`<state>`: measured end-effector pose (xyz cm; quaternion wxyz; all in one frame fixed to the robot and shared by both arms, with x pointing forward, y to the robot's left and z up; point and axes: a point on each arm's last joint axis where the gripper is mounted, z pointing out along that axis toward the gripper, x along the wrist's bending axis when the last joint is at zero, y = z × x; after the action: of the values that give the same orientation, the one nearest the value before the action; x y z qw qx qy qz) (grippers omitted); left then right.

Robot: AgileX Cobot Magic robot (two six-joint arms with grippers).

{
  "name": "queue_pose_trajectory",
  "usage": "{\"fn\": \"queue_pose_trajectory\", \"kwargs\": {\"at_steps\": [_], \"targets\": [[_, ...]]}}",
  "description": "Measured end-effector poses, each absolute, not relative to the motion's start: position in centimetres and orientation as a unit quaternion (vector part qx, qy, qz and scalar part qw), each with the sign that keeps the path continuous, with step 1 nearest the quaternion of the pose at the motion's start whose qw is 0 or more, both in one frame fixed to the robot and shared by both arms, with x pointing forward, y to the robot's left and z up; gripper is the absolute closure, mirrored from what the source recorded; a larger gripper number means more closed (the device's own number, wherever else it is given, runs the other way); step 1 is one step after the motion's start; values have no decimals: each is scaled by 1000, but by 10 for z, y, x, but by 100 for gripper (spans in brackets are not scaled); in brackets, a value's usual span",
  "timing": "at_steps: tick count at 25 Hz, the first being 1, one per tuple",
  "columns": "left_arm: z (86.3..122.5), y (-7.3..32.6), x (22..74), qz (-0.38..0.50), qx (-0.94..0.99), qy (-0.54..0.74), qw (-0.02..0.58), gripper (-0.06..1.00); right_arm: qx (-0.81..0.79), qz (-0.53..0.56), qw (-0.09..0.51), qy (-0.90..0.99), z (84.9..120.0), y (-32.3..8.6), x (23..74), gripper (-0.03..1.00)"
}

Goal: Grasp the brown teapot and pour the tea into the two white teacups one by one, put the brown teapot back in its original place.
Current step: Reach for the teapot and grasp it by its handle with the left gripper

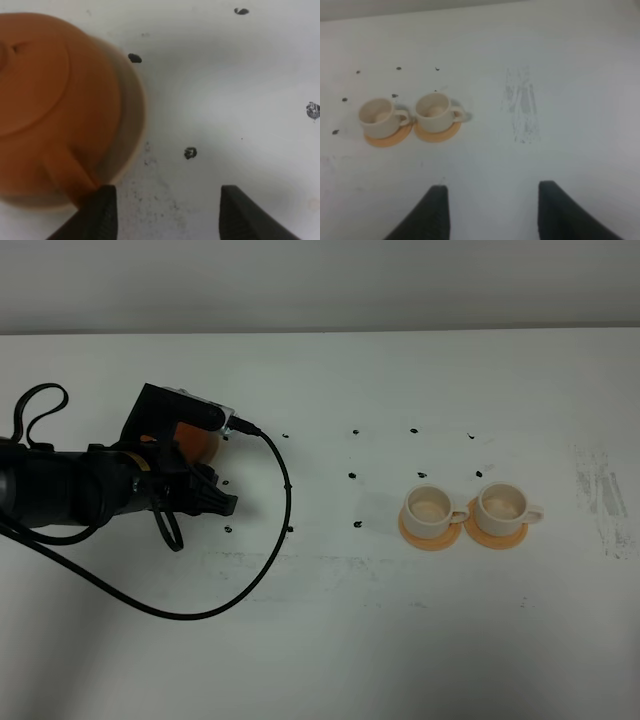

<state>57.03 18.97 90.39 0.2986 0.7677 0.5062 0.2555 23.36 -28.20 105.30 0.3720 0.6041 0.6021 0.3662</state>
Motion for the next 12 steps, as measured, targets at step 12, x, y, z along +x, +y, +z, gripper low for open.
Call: {"fn": "queue_pose_trajectory", "kwargs": {"at_steps": [12], "targets": [[902, 203, 572, 252, 772, 512, 279, 46, 604, 366, 372, 602, 1053, -282, 234, 54]]}}
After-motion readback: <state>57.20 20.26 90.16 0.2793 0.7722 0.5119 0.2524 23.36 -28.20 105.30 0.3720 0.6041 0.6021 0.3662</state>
